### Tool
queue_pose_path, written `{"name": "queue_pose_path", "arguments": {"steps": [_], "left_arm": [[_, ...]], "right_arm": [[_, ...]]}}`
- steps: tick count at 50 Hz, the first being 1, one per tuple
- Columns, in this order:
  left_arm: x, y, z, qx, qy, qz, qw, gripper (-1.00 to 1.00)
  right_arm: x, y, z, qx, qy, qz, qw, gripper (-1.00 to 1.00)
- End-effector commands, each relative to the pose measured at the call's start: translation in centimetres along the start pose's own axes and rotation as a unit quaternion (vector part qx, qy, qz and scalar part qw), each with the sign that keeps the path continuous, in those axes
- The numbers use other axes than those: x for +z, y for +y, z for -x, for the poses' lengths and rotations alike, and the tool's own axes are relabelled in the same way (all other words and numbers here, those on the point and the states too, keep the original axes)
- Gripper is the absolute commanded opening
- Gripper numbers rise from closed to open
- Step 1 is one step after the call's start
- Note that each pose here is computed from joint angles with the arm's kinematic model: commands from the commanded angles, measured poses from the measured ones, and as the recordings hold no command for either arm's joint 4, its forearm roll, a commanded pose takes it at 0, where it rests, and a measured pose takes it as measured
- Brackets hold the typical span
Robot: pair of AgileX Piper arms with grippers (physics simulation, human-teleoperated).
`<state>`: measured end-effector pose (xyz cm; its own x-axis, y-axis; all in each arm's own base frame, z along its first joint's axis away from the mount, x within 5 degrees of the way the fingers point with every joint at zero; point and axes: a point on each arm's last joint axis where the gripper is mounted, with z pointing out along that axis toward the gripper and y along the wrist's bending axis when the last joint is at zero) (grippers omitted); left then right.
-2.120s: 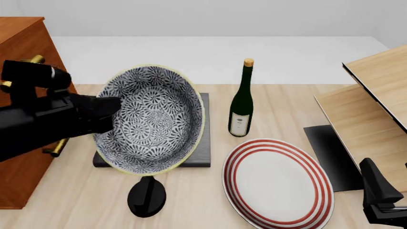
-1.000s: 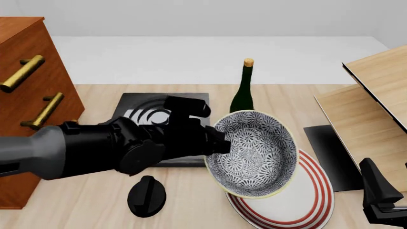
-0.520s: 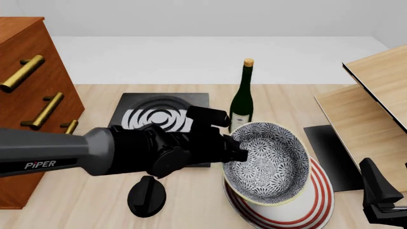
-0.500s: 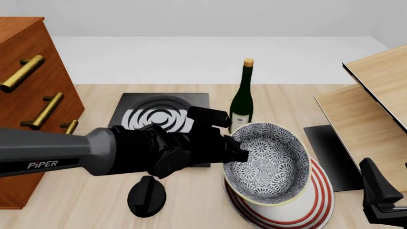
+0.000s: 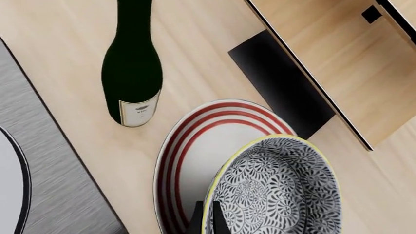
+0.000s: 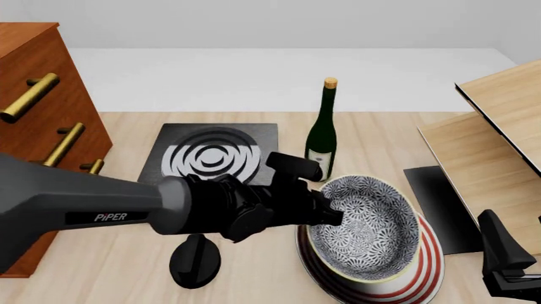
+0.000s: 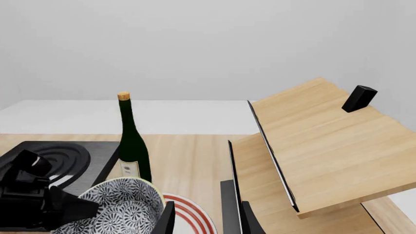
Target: Pick up the akita bowl and put it on the plate.
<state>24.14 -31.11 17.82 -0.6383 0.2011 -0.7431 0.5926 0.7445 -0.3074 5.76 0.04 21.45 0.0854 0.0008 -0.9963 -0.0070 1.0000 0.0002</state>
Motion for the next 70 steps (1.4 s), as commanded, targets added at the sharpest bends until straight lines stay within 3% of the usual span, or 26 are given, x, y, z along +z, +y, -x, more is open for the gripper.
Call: {"name": "queue_pose_path", "arguments": {"steps": [1,30,41,42,51,59,70], "left_arm": [[1.0,-0.1,-0.1,-0.008,-0.001,-0.001,1.0,-1.0],[2.6,-0.1,-1.3,-0.008,0.005,-0.003,0.9999,-1.0],[2.1,0.4,-0.8,-0.007,-0.006,-0.001,1.0,-1.0],[1.9,0.2,-0.7,-0.01,-0.006,-0.002,0.9999,1.0],[-1.6,-0.2,1.2,-0.008,-0.04,-0.012,0.9991,1.0],[-6.8,0.0,4.2,-0.002,-0.094,-0.015,0.9955,1.0],[-10.8,1.2,4.9,-0.007,-0.127,-0.007,0.9919,1.0]], "right_arm": [[0.0,0.0,0.0,0.0,0.0,0.0,1.0,1.0],[0.0,0.0,0.0,0.0,0.0,0.0,1.0,1.0],[0.0,0.0,0.0,0.0,0.0,0.0,1.0,1.0],[0.0,0.0,0.0,0.0,0.0,0.0,1.0,1.0],[0.0,0.0,0.0,0.0,0.0,0.0,1.0,1.0],[0.0,0.0,0.0,0.0,0.0,0.0,1.0,1.0],[0.0,0.0,0.0,0.0,0.0,0.0,1.0,1.0]]}}
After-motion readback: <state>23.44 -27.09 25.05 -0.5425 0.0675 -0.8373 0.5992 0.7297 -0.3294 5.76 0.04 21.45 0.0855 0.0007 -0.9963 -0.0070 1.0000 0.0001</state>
